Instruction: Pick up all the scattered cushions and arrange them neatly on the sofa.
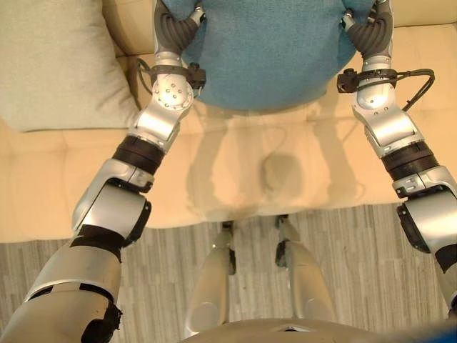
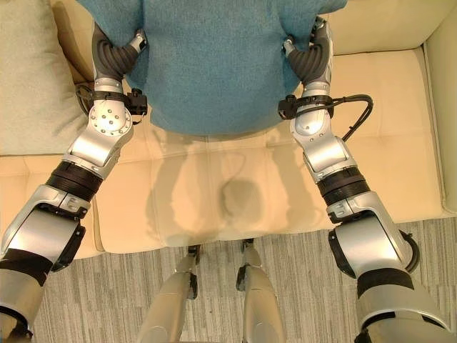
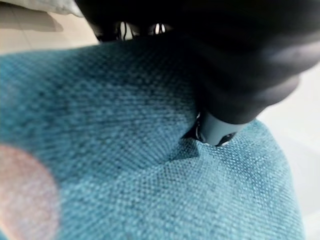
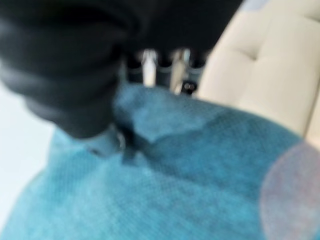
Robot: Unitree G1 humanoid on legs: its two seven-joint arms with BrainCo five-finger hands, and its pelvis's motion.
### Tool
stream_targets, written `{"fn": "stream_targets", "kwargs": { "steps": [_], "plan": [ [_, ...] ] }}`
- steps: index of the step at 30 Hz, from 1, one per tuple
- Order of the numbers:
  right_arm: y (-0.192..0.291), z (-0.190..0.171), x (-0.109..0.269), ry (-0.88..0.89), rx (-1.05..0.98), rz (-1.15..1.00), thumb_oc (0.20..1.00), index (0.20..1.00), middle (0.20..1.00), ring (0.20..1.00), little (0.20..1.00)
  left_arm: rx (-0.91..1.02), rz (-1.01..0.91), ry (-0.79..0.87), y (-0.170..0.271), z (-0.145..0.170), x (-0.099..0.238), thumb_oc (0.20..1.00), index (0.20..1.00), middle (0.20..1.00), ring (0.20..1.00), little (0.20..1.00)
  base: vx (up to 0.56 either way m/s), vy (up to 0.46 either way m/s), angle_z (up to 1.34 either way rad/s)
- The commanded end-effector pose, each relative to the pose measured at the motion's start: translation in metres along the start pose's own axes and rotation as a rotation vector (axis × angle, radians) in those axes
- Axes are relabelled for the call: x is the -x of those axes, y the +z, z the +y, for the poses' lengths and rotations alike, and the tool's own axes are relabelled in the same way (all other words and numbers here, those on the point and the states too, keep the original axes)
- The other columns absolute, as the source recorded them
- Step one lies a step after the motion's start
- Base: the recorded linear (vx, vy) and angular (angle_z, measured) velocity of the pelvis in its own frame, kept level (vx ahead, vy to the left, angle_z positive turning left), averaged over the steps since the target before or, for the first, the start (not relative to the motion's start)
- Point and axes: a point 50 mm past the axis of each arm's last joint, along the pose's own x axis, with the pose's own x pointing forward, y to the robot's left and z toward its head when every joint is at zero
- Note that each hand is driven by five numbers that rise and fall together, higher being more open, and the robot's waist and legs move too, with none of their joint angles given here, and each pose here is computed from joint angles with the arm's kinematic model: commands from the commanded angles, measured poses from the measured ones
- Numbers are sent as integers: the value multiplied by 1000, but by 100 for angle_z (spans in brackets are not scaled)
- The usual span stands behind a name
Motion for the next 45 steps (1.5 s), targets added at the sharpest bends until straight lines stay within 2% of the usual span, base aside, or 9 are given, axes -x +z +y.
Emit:
{"fn": "stream_targets", "kwargs": {
  "steps": [1, 15, 21, 22, 23, 24, 28, 38, 45],
  "plan": [
    [55, 11, -16, 30, -109, -203, 200, 200, 200, 200, 200, 123, -220, -33, 50, -8, -11, 200, 200, 200, 200, 200, 0, 0, 0],
    [40, 11, -19, 48, -31, -138, 200, 200, 200, 200, 200, 138, -77, -33, 14, -10, 2, 200, 200, 200, 200, 200, -9, -15, 2],
    [44, 14, -36, 72, 69, -109, 200, 200, 200, 200, 200, 35, -46, 5, 15, 4, -21, 200, 200, 200, 200, 200, 29, -15, 4],
    [48, 16, -45, 83, 98, -94, 570, 570, 570, 570, 570, -4, -49, 20, 23, 9, -34, 633, 633, 633, 633, 633, -14, -4, 6],
    [49, 16, -45, 82, 97, -96, 771, 771, 771, 771, 771, -3, -51, 21, 24, 9, -35, 633, 633, 633, 633, 633, 0, 0, 0],
    [50, 16, -49, 85, 113, -84, 1000, 1000, 1000, 1000, 1000, -27, -49, 24, 27, 11, -40, 1000, 1000, 1000, 1000, 1000, 0, 0, 0],
    [46, 9, -62, 90, 246, -10, 1000, 1000, 1000, 1000, 1000, -117, -51, 37, 45, 21, -61, 1000, 1000, 1000, 1000, 1000, 0, 0, 0],
    [39, -20, -72, 39, 293, 51, 1000, 1000, 1000, 1000, 1000, -241, -84, 33, 67, 48, -80, 1000, 1000, 1000, 1000, 1000, 2, 4, 1],
    [26, -77, -76, -98, 329, 84, 1000, 1000, 1000, 1000, 1000, -303, -27, 143, 57, 101, -82, 1000, 1000, 1000, 1000, 1000, 6, 2, 0]
  ]
}}
